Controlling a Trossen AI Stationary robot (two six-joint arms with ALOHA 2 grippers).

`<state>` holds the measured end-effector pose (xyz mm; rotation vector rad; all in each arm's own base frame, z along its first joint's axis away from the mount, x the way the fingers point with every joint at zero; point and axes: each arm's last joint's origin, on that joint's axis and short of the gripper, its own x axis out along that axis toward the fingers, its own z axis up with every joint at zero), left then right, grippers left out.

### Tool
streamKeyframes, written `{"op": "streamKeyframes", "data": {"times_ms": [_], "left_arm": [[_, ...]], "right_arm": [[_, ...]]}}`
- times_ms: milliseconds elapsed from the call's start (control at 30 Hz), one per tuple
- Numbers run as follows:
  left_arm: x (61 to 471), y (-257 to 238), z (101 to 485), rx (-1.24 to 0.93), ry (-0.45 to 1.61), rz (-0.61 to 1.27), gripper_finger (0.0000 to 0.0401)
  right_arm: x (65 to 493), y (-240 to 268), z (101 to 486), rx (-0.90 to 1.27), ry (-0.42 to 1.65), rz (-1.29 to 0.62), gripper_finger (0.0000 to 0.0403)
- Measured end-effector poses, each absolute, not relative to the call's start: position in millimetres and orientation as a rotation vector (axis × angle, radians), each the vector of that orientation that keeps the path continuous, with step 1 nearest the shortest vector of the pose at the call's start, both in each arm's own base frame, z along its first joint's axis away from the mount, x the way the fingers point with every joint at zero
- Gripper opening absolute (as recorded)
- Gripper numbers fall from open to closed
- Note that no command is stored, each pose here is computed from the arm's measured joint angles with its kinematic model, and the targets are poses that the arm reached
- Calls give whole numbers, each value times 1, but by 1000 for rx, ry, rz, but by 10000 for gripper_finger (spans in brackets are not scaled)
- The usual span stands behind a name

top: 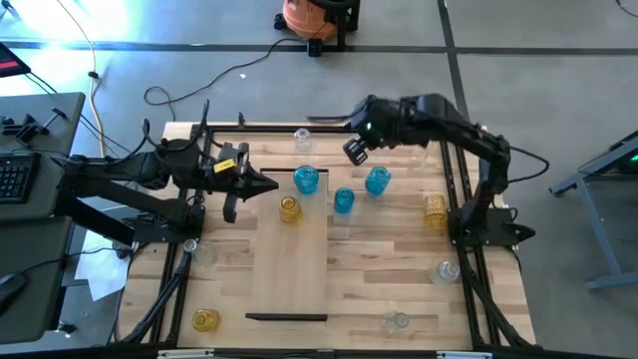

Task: Sort vases onto shelf
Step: Put the yellow vase on the shelf to align with the other yellow vase

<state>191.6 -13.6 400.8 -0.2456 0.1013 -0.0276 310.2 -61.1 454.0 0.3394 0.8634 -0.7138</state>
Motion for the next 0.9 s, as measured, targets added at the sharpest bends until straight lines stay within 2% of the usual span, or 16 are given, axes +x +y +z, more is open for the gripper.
{"op": "streamKeyframes", "data": {"times_ms": [133,233,433,567,733,900], "left_arm": [[184,-12,405,-254,77,-24,0],[176,-9,408,-257,57,-14,0],[163,-3,412,-260,34,16,0],[162,0,412,-286,32,36,0],[173,4,406,-343,75,92,0],[193,6,396,-419,113,143,1]], "right_arm": [[314,-49,464,361,849,-410,0],[300,-36,476,333,808,-312,0],[218,-24,508,366,741,-473,0],[158,-17,521,380,623,-514,0],[103,-17,499,419,629,-563,0],[74,-14,445,562,786,-480,0]]}}
